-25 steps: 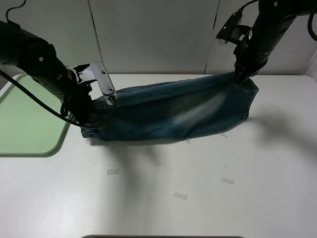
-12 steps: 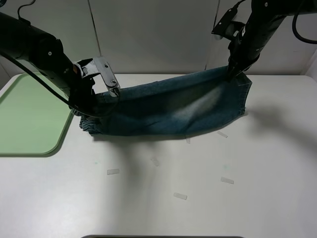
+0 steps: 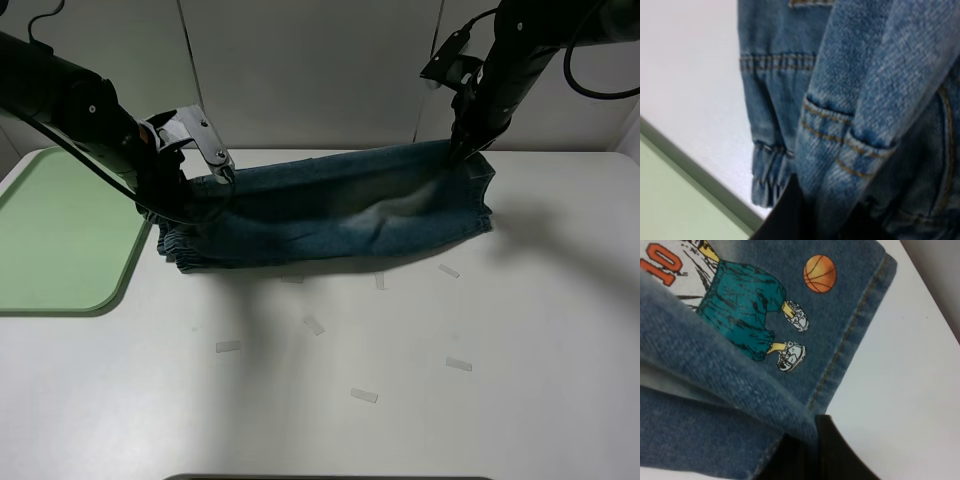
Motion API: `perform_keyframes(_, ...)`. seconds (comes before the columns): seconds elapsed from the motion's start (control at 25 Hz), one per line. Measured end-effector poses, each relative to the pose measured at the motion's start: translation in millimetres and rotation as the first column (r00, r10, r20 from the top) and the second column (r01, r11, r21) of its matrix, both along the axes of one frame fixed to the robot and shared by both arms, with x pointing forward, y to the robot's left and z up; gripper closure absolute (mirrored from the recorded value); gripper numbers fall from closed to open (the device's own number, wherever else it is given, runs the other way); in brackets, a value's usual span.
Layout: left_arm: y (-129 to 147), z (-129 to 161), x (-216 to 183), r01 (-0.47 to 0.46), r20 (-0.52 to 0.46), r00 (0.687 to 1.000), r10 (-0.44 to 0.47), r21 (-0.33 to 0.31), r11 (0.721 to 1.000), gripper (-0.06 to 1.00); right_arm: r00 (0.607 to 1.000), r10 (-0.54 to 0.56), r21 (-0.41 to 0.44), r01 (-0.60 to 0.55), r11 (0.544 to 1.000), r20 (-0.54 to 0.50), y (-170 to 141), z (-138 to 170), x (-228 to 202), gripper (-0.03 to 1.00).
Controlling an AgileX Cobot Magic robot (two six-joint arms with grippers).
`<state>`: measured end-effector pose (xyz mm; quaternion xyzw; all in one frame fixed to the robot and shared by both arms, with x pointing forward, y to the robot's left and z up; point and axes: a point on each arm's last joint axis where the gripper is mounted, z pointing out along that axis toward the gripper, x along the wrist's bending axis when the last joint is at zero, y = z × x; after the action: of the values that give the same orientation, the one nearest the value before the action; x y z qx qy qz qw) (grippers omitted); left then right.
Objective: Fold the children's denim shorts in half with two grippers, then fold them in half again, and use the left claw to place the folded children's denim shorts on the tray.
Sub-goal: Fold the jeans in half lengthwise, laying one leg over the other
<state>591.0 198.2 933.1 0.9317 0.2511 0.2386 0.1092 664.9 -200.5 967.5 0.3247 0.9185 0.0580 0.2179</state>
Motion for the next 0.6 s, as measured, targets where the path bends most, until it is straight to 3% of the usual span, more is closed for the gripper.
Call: perform_keyframes(0.6, -0.4, 0.9, 1.5, 0.003, 0.018, 1.000, -0.002, -0.008, 1.000, 0.89, 0.999, 0.003, 0.019, -0.004, 1.000, 0.041, -0.7, 0.0, 5.1, 1.00)
